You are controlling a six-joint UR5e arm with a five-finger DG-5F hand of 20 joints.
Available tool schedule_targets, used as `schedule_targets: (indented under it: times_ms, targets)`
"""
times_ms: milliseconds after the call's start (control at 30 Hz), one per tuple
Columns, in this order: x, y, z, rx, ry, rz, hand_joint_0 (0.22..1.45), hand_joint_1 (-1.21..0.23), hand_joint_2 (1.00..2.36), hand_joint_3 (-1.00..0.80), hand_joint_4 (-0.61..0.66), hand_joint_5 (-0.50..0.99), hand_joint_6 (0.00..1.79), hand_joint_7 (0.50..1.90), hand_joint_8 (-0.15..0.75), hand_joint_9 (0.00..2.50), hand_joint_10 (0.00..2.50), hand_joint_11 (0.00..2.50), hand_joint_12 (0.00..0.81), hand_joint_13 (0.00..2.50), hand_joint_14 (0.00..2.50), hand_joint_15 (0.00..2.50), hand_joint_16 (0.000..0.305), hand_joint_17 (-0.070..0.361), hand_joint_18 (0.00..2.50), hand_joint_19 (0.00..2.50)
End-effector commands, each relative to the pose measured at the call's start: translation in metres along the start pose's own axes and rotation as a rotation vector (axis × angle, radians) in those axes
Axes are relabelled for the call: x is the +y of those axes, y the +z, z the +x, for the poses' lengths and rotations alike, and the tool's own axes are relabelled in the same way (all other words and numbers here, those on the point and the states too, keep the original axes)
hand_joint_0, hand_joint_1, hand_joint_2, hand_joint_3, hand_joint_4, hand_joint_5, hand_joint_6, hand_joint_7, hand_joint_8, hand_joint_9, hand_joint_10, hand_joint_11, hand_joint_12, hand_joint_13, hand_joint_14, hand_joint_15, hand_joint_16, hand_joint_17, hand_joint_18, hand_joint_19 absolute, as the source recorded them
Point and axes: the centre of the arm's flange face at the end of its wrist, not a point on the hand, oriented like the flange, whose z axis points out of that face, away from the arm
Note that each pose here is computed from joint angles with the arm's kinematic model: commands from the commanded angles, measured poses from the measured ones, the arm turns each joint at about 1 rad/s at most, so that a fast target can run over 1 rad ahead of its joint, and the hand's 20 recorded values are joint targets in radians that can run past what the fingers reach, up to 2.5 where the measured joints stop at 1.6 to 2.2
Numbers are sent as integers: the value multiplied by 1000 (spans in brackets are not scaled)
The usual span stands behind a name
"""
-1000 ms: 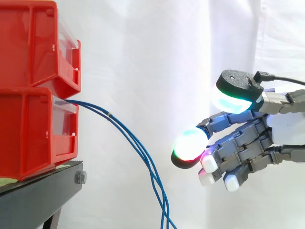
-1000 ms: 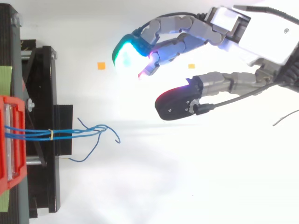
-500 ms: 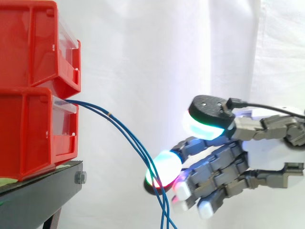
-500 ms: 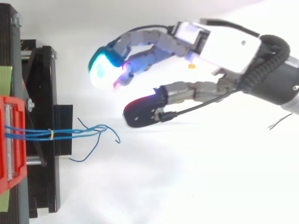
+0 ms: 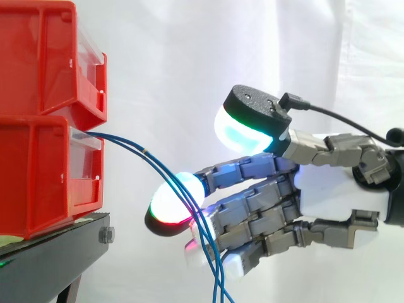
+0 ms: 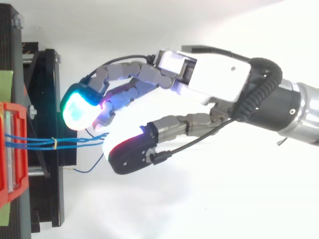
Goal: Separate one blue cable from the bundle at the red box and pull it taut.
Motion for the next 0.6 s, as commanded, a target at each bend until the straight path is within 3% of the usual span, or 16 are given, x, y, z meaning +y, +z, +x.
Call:
schedule_targets:
  times_ms: [0, 133, 567]
  targets:
    - [-18, 10, 11, 5, 48, -2, 552, -580, 1004, -443, 234, -163, 503, 866, 315, 821, 18, 633, 359, 713, 14, 418, 51, 116, 641, 684]
    - [-13, 15, 16, 18, 99, -22, 555, -583, 1003, -447, 236, -162, 503, 869, 314, 824, 17, 628, 357, 721, 14, 419, 51, 116, 645, 683]
    - [-4, 19, 20, 27, 109, -39, 590, -623, 1009, -368, 234, -156, 503, 904, 315, 836, 18, 646, 349, 742, 17, 444, 50, 113, 659, 694]
